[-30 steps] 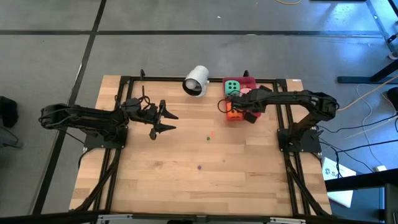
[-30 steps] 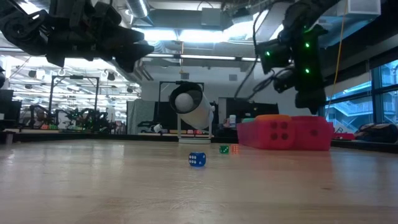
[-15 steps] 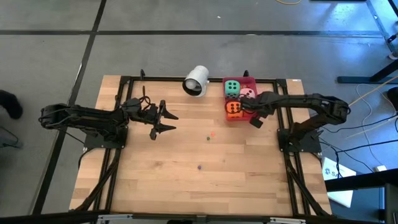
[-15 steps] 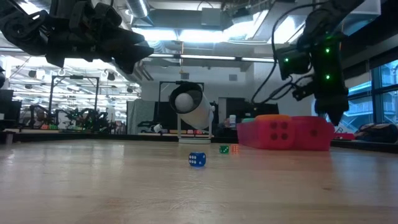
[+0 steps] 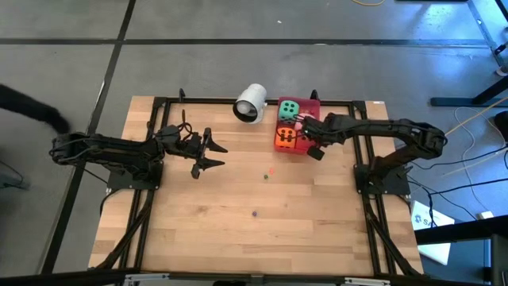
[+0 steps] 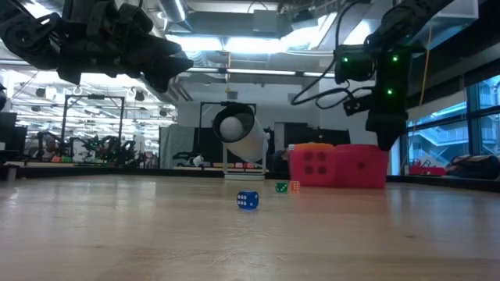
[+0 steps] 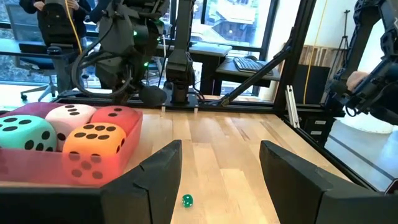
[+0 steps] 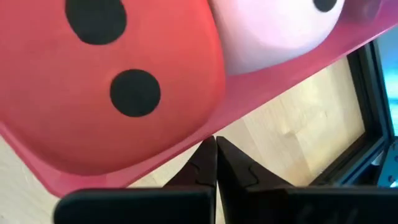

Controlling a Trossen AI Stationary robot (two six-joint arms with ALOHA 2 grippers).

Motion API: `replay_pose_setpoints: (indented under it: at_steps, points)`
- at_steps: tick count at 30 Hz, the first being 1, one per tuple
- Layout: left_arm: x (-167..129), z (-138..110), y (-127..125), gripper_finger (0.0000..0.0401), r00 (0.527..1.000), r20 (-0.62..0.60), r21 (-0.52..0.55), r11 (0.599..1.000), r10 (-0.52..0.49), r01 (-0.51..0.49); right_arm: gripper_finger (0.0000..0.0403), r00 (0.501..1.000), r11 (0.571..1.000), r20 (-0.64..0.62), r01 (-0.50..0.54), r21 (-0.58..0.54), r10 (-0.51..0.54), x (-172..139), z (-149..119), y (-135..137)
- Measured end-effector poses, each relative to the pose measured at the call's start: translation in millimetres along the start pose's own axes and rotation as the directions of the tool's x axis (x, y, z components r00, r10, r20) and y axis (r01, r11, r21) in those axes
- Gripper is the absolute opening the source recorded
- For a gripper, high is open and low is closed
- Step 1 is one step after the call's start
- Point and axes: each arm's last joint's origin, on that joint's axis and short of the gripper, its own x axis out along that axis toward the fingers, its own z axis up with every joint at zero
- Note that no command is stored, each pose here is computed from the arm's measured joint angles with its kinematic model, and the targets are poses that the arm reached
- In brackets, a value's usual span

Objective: Pick & Place Dice
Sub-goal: Adjust the red bin on the table, then put the small orange dice into the red bin

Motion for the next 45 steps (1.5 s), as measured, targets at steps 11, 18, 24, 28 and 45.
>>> replay_pose_setpoints:
  at_steps: [11, 18, 24, 28, 45]
  points:
    - [0.0, -0.9, 0.1, 0.0210, 1.000, -0.009, -0.003, 1.000, 0.001, -0.001, 0.0004, 0.961, 0.999, 0.275, 0.045, -0.002, -0.042, -45.0, 10.2, 17.2]
    - [0.0, -3.4, 0.3, 0.0210, 0.999, -0.034, 0.000, 1.000, 0.003, -0.003, 0.0007, 0.714, 0.984, 0.684, -0.173, -0.034, 0.149, -85.7, 2.9, 39.1]
    - [0.0, -3.7, 0.3, 0.0210, 0.999, -0.036, -0.001, 1.000, 0.003, -0.003, 0.0008, 0.513, 0.897, 0.763, -0.396, -0.197, 0.394, -66.7, -12.0, 65.6]
    - [0.0, -4.2, 0.3, 0.0210, 0.999, -0.041, -0.004, 1.000, 0.003, -0.003, 0.0008, 0.382, 0.845, 0.797, -0.459, -0.276, 0.468, -56.0, -21.3, 79.3]
    - [-0.1, -4.8, 0.4, 0.0210, 0.999, -0.047, -0.004, 1.000, 0.006, -0.006, 0.0094, 0.355, 0.760, 0.756, -0.588, -0.278, 0.551, -5.0, -25.6, 127.6]
